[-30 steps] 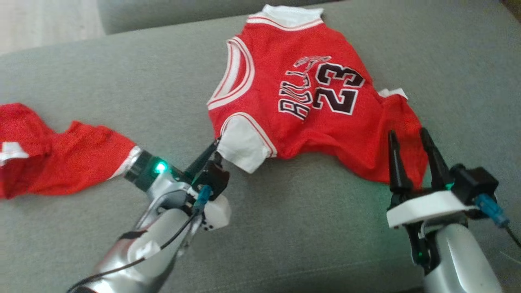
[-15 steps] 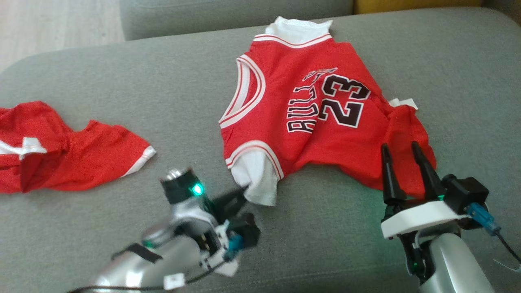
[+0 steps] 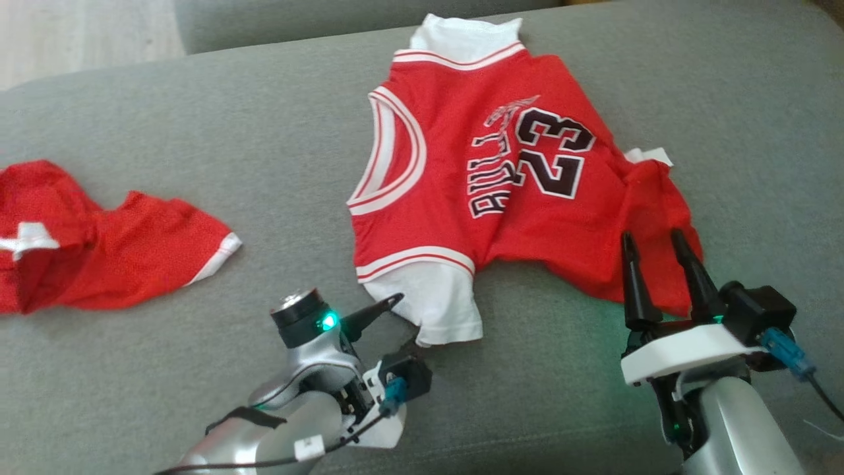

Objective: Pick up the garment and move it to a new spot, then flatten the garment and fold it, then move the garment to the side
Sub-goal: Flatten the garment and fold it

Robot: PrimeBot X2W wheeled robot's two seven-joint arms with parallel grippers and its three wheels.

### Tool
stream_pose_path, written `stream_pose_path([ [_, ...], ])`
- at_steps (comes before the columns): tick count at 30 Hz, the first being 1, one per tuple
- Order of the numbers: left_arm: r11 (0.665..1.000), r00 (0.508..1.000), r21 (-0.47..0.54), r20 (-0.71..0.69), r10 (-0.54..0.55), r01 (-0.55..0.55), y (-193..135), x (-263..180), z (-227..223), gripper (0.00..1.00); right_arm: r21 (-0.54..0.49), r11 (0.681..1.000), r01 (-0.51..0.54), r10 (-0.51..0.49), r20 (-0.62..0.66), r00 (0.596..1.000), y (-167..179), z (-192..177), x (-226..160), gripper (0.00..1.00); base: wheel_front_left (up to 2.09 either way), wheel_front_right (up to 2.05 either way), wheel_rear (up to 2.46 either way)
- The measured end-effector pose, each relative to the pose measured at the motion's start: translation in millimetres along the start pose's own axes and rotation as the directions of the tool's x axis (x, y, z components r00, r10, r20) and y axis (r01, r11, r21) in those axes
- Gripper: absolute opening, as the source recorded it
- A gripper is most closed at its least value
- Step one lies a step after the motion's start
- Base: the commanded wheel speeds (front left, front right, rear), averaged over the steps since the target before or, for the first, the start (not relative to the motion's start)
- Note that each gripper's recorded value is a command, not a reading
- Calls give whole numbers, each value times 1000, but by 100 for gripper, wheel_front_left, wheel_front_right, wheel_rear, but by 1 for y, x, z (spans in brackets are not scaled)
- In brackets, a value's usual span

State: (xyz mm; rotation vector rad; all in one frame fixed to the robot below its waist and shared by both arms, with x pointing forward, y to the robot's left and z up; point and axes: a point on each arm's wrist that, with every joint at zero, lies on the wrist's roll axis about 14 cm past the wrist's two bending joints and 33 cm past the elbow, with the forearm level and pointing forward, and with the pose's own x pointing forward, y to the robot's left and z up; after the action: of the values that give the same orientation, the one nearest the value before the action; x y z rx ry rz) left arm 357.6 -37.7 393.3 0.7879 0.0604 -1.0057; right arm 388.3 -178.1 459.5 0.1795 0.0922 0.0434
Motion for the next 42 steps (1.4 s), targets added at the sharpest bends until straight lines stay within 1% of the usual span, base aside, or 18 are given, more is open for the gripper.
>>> stream_pose_path([
  [4, 997, 997, -41, -19, 70, -70, 15, -10, -6, 100, -2, 1000, -18, 18, 9, 1000, 6, 3, 4, 100, 0, 0, 0],
  [7, 984, 989, -98, -48, 142, -147, 27, -24, -16, 100, -2, 999, -39, 39, 19, 999, 13, 7, 7, 100, 0, 0, 0],
  [9, 963, 975, -156, -86, 207, -218, 34, -37, -27, 100, -2, 998, -55, 55, 27, 998, 19, 9, 9, 100, 0, 0, 0],
  [11, 929, 954, -221, -117, 278, -298, 45, -50, -35, 100, -2, 998, -67, 67, 33, 997, 23, 11, 10, 100, 0, 0, 0],
  [12, 899, 937, -265, -122, 327, -349, 53, -56, -36, 100, -3, 997, -73, 73, 36, 997, 25, 13, 10, 100, 0, 0, 0],
  [13, 855, 914, -322, -126, 386, -406, 63, -62, -36, 100, -3, 997, -78, 78, 41, 996, 27, 14, 10, 100, 0, 0, 0],
  [16, 687, 832, -499, -144, 536, -529, 92, -78, -31, 100, -3, 996, -87, 87, 51, 995, 30, 17, 10, 100, 0, 0, 0],
  [17, 632, 807, -547, -151, 570, -549, 98, -83, -30, 100, 2, 996, -88, 88, 52, 995, 30, 17, 9, 100, 0, 0, 0],
  [19, 534, 768, -628, -169, 618, -567, 107, -91, -27, 100, 2, 996, -90, 90, 48, 995, 31, 15, 7, 100, 0, 0, 0],
  [21, 463, 745, -685, -176, 643, -562, 109, -95, -23, 100, 4, 995, -95, 95, 35, 995, 33, 10, 3, 100, 0, 0, 0],
  [22, 437, 735, -706, -175, 655, -557, 110, -97, -19, 100, 5, 996, -95, 94, 26, 995, 33, 7, 1, 100, 0, 0, 0],
  [25, 406, 741, -752, -159, 653, -520, 105, -93, -11, 100, 5, 996, -90, 90, 19, 996, 31, 4, -1, 100, 0, 0, 0],
  [26, 403, 744, -758, -159, 649, -513, 103, -92, -11, 100, 5, 996, -89, 88, 20, 996, 31, 5, 0, 100, 0, 0, 0],
  [31, 420, 790, -782, -147, 595, -461, 89, -76, -11, 100, 4, 997, -72, 72, 21, 997, 25, 5, 1, 100, 0, 0, 0],
  [34, 431, 847, -816, -128, 516, -386, 68, -58, -10, 100, -2, 998, -60, 60, 11, 998, 21, 3, 0, 100, 0, 0, 0],
  [36, 420, 879, -842, -124, 460, -339, 58, -45, -8, 100, -3, 999, -51, 51, 5, 999, 17, 1, 0, 100, 0, 0, 0],
  [38, 426, 910, -852, -125, 396, -303, 46, -33, -8, 100, -3, 999, -40, 40, 1, 999, 14, -1, -1, 100, 0, 0, 0],
  [42, 422, 944, -868, -140, 299, -262, 30, -17, -14, 100, -4, 1000, -21, 21, -5, 1000, 7, -2, -1, 100, 0, 0, 0],
])
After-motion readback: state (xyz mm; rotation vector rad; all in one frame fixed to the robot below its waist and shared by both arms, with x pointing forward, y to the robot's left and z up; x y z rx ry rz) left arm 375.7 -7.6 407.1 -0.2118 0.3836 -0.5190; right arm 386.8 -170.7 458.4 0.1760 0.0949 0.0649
